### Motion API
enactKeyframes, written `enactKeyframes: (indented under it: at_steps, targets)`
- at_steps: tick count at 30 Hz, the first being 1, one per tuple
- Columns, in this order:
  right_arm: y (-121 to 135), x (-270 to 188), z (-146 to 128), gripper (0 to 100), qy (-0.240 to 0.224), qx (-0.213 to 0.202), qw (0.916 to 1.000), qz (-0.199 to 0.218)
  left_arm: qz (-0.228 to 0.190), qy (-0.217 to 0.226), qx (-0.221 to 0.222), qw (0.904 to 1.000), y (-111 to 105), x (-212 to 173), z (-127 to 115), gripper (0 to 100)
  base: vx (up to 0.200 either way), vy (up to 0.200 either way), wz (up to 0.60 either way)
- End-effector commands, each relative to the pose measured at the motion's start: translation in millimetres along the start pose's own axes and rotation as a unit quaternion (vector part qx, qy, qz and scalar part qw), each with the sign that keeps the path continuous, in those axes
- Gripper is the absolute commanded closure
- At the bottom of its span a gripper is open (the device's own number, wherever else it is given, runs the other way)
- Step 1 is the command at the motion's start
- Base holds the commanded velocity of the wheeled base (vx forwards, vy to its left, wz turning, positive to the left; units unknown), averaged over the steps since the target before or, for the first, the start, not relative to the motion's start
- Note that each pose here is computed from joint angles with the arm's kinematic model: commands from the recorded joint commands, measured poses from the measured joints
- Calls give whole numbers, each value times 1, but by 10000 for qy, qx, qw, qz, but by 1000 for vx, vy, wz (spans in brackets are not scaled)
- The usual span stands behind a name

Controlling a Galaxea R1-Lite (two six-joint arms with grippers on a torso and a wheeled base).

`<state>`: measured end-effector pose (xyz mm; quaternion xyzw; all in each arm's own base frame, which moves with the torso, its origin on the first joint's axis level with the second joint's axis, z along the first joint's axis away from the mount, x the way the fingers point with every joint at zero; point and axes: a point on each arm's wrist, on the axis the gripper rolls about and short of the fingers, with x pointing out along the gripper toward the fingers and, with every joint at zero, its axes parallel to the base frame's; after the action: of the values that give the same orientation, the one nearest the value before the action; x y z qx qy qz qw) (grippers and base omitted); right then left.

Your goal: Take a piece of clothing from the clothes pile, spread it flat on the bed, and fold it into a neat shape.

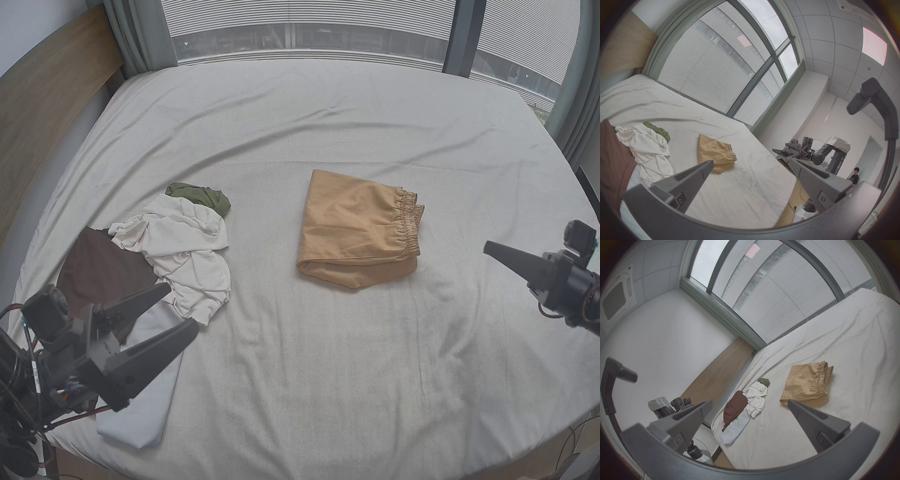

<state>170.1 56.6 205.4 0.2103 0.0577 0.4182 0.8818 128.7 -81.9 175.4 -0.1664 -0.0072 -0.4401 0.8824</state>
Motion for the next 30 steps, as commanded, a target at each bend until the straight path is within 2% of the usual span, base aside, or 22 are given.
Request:
enactKeyframes:
  at_steps: [1, 5, 11, 15, 16, 19, 26, 30]
  targets:
    - [36, -48, -9, 0, -424, -579, 9970, 302, -525, -316, 62, 9981, -31, -32, 14, 0, 0, 0, 0]
    - [49, -69, -17, 0, -525, -666, 9958, 352, -737, -349, 56, 9967, -40, -46, 17, 0, 0, 0, 0]
    - [64, -101, -34, 0, -510, -696, 9957, 324, -469, -516, 153, 9974, -39, -64, 14, 0, 0, 0, 0]
    - [75, -122, -44, 0, -632, -788, 9943, 351, -18, -628, 253, 9977, -37, -83, 9, 0, 0, 0, 0]
    - [75, -122, -44, 0, -632, -788, 9943, 351, -18, -628, 253, 9977, -37, -83, 9, 0, 0, 0, 0]
    - [83, -140, -57, 0, -654, -804, 9940, 345, 456, -643, 306, 9964, -39, -104, 1, 0, 0, 0, 0]
    - [90, -161, -77, 0, -699, -833, 9938, 240, 1140, -649, 674, 9891, -52, -138, -15, 0, 0, 0, 0]
    - [92, -169, -88, 0, -762, -921, 9928, 64, 1431, -695, 721, 9846, -60, -151, -25, 0, 0, 0, 0]
